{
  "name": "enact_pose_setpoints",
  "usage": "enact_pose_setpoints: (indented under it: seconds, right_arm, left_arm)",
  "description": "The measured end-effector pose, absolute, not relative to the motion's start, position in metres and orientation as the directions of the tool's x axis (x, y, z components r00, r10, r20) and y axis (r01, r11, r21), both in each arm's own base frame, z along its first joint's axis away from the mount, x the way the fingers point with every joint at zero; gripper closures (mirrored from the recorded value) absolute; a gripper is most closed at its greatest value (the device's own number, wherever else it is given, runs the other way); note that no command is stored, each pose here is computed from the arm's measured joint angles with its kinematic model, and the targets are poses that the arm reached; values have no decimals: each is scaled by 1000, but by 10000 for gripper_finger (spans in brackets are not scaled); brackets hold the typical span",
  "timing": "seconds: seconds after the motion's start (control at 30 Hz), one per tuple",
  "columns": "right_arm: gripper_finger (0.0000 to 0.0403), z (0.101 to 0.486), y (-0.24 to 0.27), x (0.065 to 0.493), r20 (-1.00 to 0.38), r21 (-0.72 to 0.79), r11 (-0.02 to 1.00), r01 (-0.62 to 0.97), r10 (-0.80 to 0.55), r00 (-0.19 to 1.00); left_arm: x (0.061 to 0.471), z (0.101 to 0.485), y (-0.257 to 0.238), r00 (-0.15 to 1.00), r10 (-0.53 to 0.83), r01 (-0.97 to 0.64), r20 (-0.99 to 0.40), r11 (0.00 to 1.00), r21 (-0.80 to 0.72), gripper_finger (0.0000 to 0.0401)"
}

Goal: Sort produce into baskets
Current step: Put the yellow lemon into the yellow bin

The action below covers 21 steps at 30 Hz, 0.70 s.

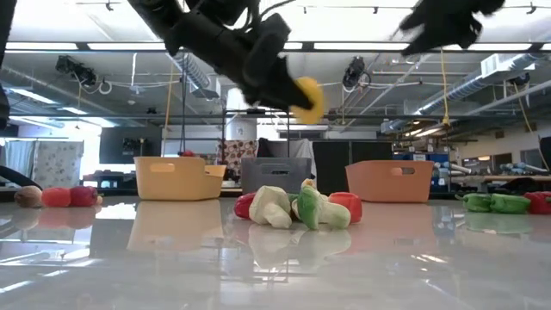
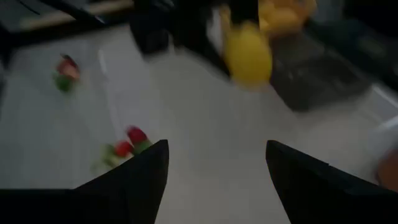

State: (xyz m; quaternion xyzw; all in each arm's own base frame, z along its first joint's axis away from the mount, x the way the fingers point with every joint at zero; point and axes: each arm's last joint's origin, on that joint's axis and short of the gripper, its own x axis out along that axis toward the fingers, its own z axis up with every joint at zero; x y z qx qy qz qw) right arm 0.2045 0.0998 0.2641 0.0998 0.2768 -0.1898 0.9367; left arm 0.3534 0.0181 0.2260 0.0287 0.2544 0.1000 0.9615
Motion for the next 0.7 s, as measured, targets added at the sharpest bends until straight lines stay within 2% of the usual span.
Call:
enact_pose_setpoints:
  seconds: [0.37,0.6,0.7]
  right_arm:
    - [131,225,103,194,-580,145,891,429,-275,767]
    - [131,219,104,194,-565,148,897,416,-268,780]
    - [131,219,105,195,-557,155,901,405,-259,789]
  left_arm:
    - [274,256,109,573,444,-491,-689,859,144,187]
    - [245,228,146,308,420,-576,-854,796,184,187]
    - [243,214,156,241,393,-589,-887,786,188,187]
